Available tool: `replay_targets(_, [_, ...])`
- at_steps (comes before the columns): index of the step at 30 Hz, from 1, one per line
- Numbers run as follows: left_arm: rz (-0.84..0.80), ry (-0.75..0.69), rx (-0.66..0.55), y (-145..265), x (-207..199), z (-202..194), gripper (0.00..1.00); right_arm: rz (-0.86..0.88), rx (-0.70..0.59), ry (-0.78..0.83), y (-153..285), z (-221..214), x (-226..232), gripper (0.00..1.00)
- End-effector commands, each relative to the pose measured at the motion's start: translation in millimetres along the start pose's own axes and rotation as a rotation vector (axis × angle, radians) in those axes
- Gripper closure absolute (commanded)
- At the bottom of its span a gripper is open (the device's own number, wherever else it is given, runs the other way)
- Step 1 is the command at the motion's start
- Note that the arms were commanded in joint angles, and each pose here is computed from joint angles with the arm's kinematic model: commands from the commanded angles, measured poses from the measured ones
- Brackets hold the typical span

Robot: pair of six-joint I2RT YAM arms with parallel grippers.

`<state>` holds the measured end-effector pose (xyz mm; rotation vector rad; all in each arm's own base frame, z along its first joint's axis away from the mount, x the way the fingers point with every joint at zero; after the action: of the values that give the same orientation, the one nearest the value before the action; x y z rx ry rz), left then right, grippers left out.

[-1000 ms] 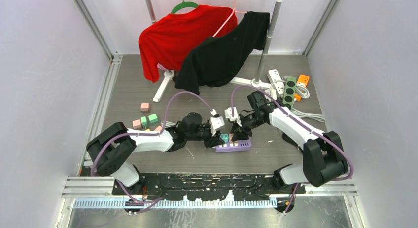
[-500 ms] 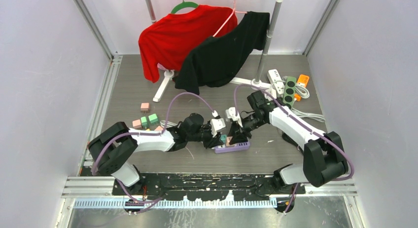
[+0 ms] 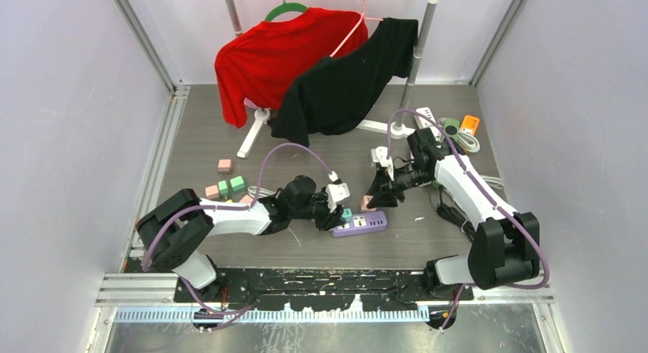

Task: Pull the plug off the socket
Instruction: Remove the plug from the socket, then place the plug at the center of the board.

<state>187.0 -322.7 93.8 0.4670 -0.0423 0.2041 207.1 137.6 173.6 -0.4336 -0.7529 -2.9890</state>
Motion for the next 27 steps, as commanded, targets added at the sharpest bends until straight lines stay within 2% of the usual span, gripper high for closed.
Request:
replay_targets(1, [0.095, -0.004, -0.055, 9.5, 10.7, 14.1, 0.49, 0.081, -0.072, -0.031, 4.6, 22.6, 14.5, 0.99])
replay_targets(3, [0.142, 0.007, -0.105, 17.7, 12.7, 20.5, 0.31, 0.095, -0.075, -0.063, 4.9, 24.1, 14.1, 0.99])
replay_targets(6, [0.185, 0.01, -0.181, 32.3, 12.4, 31.7, 0.2, 0.109, -0.084, -0.111, 6.9, 26.1, 12.8, 0.99])
replay_targets(10, [0.199, 0.035, -0.225, 48.7, 8.9, 43.3, 0.17, 0.126, -0.114, -0.178, 12.5, 33.1, 11.9, 0.99])
replay_targets(13, [0.234, 0.106, -0.273, 66.6, 6.2, 53.7, 0.17, 0.132, -0.133, -0.219, 17.2, 38.3, 11.0, 0.99])
replay_targets(15, [0.245, 0.202, -0.32, 78.5, 2.5, 61.2, 0.14, 0.13, -0.148, -0.247, 19.8, 41.5, 9.6, 0.99])
replay_targets(17, [0.24, 0.3, -0.383, 90.2, -2.5, 69.7, 0.06, 0.126, -0.162, -0.294, 22.5, 44.2, 7.5, 0.99])
replay_targets(20, [0.215, 0.431, -0.48, 105.1, -10.0, 82.5, 0.02, 0.113, -0.185, -0.348, 28.7, 49.4, 4.3, 0.99])
replay_targets(25, [0.203, 0.598, -0.583, 120.6, -12.0, 100.3, 0.0, 0.036, -0.208, -0.472, 35.6, 56.4, -8.2, 0.99])
replay_targets(27, [0.191, 0.641, -0.593, 122.3, -12.3, 107.0, 0.0, -0.06, -0.22, -0.584, 35.9, 59.0, -23.1, 0.99])
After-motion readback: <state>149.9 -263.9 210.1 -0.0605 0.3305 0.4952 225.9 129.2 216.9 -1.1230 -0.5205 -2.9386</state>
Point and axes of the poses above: each gripper's point midway between its finger pads, its own y axis back along the fingers, its own x axis along the line the jaws close on, z = x × y, the point moved 5 cm from there along y, back along the fingers, and after that the axes turned 10 degrees about -y, right-handed, at the moved point
